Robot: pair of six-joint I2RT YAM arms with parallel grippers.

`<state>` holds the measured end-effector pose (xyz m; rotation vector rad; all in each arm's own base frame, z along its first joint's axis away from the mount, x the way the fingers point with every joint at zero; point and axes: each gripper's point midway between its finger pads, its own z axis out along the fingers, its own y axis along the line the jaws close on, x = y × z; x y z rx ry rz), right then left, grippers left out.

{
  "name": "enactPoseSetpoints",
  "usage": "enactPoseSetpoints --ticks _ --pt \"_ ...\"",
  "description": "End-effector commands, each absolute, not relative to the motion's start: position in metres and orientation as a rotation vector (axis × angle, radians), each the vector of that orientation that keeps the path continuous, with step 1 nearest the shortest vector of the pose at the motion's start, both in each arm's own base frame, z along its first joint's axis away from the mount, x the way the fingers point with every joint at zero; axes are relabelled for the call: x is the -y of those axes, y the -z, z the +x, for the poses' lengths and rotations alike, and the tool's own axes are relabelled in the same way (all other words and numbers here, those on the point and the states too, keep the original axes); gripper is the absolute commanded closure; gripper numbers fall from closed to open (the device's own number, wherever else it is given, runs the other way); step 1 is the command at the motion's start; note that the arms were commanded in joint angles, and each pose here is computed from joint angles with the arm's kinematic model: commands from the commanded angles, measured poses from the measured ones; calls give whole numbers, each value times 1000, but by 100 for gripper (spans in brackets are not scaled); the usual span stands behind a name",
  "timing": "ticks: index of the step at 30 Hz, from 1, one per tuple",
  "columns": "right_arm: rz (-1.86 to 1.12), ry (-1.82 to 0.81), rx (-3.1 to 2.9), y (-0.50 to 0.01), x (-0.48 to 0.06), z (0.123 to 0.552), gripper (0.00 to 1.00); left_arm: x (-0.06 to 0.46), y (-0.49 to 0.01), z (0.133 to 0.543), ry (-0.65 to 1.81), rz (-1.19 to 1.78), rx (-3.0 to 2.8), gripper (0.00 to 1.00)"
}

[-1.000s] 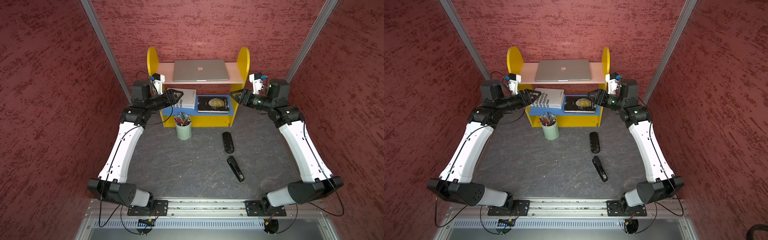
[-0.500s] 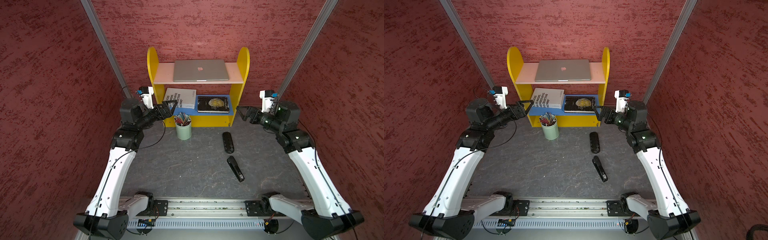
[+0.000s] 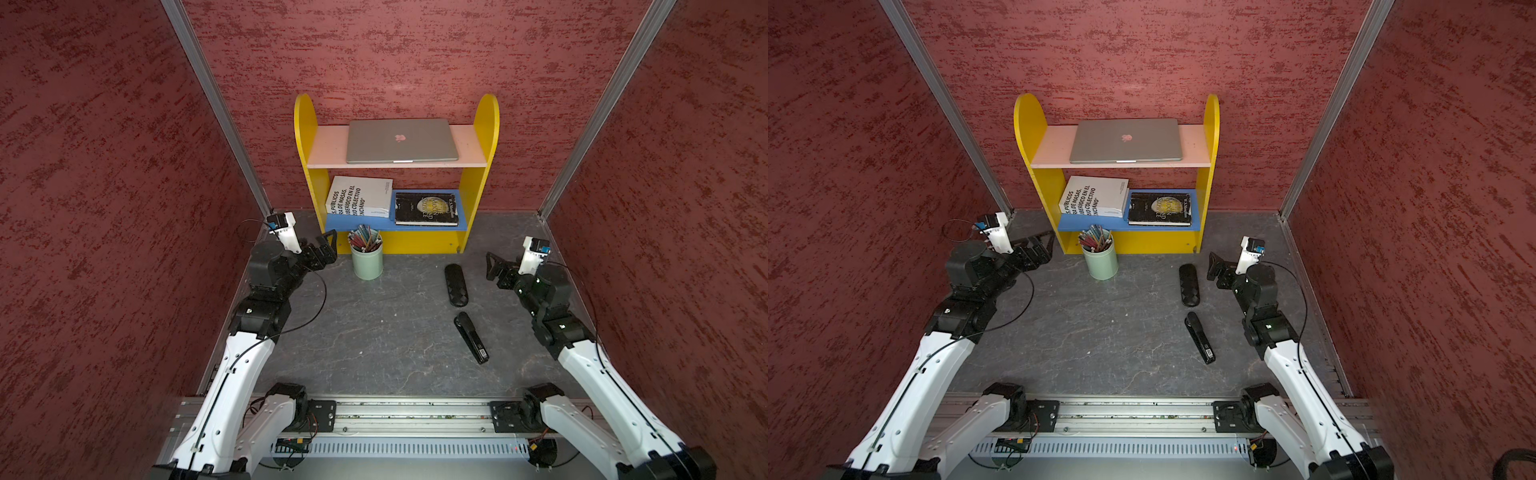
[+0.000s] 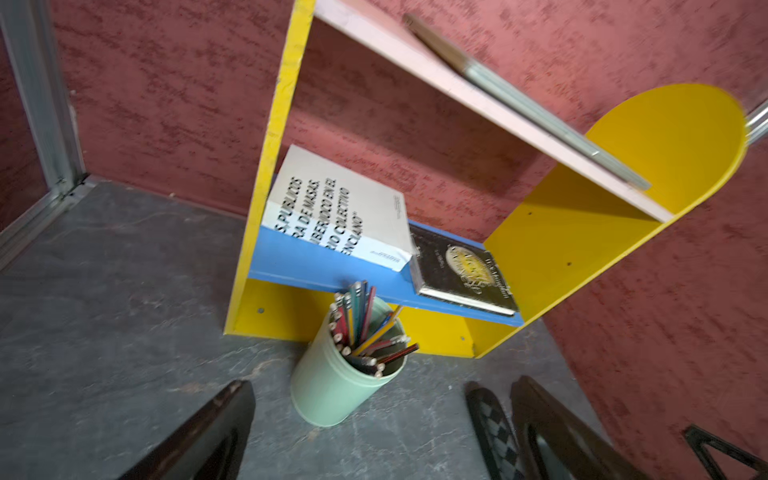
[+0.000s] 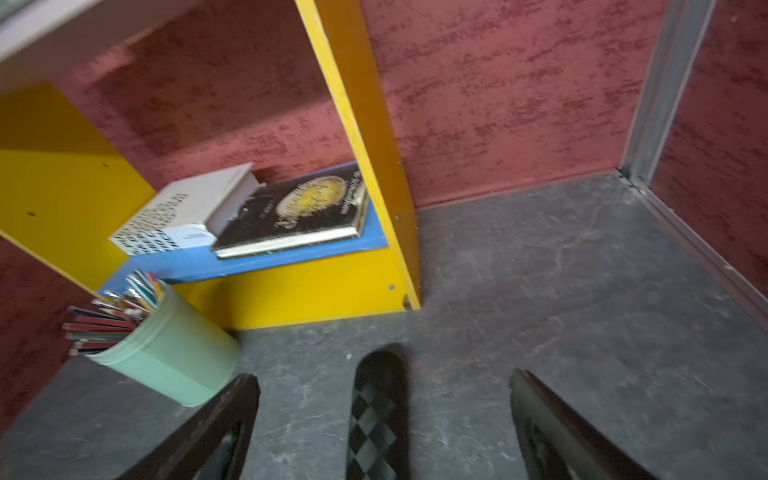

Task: Close the laptop lid and set it aside
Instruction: Reset both arms

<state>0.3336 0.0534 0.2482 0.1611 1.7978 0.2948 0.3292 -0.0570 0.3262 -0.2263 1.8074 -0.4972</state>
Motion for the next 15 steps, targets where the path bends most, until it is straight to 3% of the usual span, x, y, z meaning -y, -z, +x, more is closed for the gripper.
enactPoseSetpoints --ticks 1,15 --pt "244 -151 -1551 -283 -22 338 2 29 -312 334 332 -290 -1727 0" --pt "293 147 -1632 -201 12 344 2 -17 -210 338 -58 -317 -1686 0"
